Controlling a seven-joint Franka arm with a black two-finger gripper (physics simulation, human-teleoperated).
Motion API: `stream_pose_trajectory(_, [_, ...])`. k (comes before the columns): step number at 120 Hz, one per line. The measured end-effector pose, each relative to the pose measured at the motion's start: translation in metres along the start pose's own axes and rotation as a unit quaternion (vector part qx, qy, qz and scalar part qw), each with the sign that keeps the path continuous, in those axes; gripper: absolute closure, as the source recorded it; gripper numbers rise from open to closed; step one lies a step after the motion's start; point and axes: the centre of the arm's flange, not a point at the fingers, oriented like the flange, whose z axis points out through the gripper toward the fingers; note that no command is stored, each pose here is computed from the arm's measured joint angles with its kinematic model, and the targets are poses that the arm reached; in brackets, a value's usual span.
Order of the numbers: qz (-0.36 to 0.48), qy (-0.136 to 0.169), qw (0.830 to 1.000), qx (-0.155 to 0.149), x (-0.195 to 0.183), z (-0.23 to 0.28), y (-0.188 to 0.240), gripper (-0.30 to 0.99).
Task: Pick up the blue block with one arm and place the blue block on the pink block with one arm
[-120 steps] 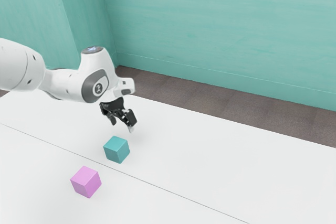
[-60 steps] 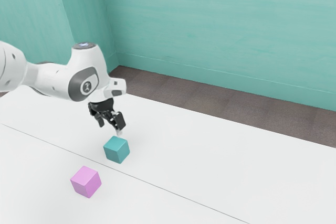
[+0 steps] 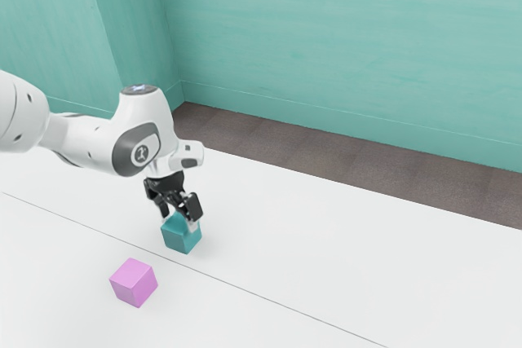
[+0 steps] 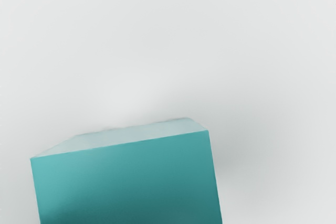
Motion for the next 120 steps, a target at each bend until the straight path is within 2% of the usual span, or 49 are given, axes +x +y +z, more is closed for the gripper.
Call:
stream_pose_trajectory(17, [0.01,0.008,1.0,0.002,0.002,0.001,-0.001,0.0])
stream_pose_trajectory(92, [0.025,-0.005,1.0,-0.013,-0.002,0.035,-0.014,0.0])
stream_pose_trajectory(120, [0.023,0.003,1.0,-0.015,0.0,0.037,-0.015,0.0])
